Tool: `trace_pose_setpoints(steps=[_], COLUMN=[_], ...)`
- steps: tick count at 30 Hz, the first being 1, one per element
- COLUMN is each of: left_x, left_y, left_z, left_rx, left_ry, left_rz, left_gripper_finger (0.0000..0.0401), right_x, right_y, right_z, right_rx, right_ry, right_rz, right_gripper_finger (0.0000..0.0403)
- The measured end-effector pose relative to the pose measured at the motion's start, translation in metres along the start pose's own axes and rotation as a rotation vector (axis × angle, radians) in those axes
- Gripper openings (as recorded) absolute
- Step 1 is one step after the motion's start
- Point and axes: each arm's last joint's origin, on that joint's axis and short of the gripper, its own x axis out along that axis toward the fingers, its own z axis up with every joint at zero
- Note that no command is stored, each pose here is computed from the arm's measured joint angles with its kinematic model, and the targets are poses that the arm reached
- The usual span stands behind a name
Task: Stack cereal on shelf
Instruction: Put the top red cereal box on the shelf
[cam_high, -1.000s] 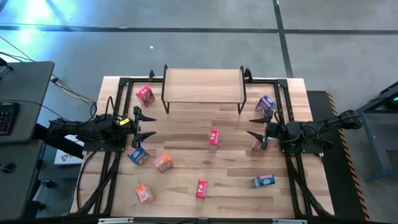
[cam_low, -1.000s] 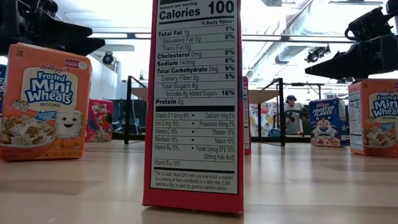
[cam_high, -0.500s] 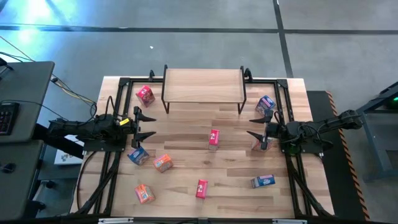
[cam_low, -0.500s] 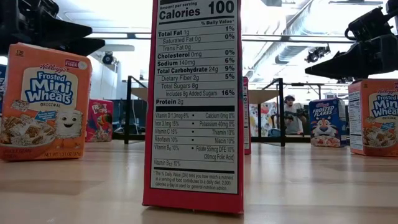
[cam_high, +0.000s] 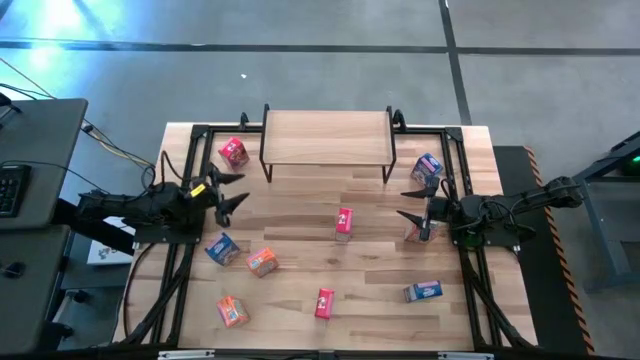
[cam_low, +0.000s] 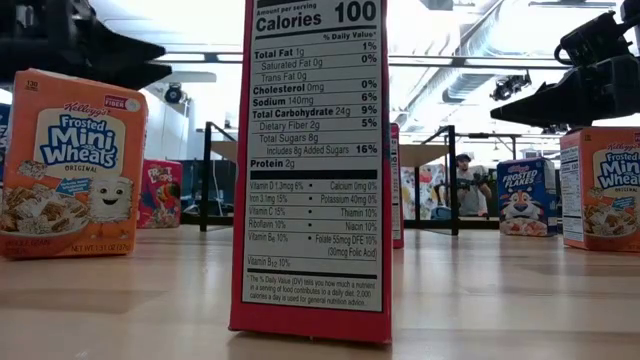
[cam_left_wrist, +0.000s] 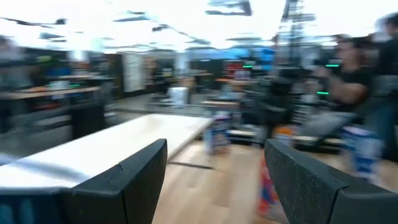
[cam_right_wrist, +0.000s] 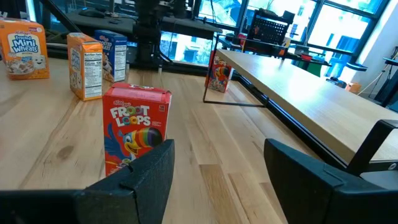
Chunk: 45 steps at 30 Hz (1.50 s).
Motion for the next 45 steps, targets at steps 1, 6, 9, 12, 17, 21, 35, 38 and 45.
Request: trace_pose_setpoints(steps=[1,6,9,12,17,21,35,38,45], left_x=[0.0,-0.001,-0.001,-0.002,-0.002,-0.004,0.005,0.011,0.032], left_y=[0.001,0.006,0.009,0.01,0.011,0.014,0.019,0.019,0.021], left_z=[0.0,-0.002,-0.002,-0.001,0.001,0.007,0.062,0.074,0.106], left_rx=[0.0,0.009,0.009,0.004,0.018,-0.022,0.027,0.055,0.083], left_ry=[0.005,0.032,0.038,0.033,0.018,-0.015,0.082,0.113,0.154], left_rz=[0.045,0.222,0.301,0.336,0.394,0.49,0.715,0.764,0.842], left_gripper_finger=[0.0262,0.0262,0.0262,0.0262,0.0262,0.0262,0.0262,0.0262,0.0262], right_x=[0.0,0.0,0.0,0.0,0.0,0.0,0.0,0.0,0.0], right_y=[0.0,0.0,0.0,0.0,0.0,0.0,0.0,0.0,0.0], right_z=[0.0,0.0,0.0,0.0,0.0,0.0,0.0,0.0,0.0], right_rx=[0.0,0.0,0.0,0.0,0.0,0.0,0.0,0.0,0.0], right_ry=[0.0,0.0,0.0,0.0,0.0,0.0,0.0,0.0,0.0], right_rz=[0.0,0.0,0.0,0.0,0.0,0.0,0.0,0.0,0.0], right_gripper_finger=[0.0241,0.0241,0.0241,0.0241,0.0241,0.0241,0.0241,0.0241,0.0241])
